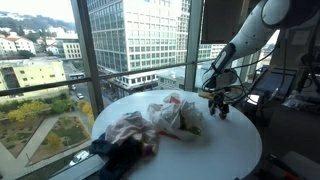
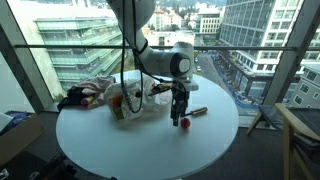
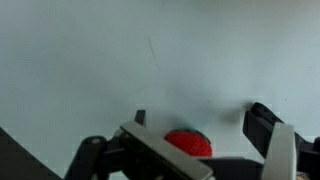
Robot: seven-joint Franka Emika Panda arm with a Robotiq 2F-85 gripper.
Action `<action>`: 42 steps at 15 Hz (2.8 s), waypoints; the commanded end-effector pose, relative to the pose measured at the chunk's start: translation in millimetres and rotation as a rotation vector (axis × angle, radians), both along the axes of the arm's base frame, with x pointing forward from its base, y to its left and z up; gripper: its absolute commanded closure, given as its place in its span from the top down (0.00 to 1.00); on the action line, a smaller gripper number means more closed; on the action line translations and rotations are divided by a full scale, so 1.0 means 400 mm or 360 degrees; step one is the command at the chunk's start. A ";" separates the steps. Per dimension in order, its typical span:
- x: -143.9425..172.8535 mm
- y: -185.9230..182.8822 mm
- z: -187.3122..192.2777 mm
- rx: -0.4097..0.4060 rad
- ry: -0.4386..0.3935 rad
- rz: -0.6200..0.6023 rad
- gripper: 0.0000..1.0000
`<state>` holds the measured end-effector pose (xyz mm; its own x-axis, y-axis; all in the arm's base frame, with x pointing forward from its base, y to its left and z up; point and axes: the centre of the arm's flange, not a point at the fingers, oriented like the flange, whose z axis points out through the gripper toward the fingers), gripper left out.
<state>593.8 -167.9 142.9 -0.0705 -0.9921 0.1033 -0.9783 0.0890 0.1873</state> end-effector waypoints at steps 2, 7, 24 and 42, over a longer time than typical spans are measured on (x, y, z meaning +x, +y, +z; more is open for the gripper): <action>-0.030 0.004 0.002 -0.0019 -0.0023 -0.0002 1.00; -0.041 -0.018 -0.012 -0.0026 -0.0003 -0.0015 1.00; -0.131 0.265 0.086 -0.0345 0.0112 0.0371 0.23; -0.249 0.575 0.320 -0.0276 -0.0199 0.1195 0.23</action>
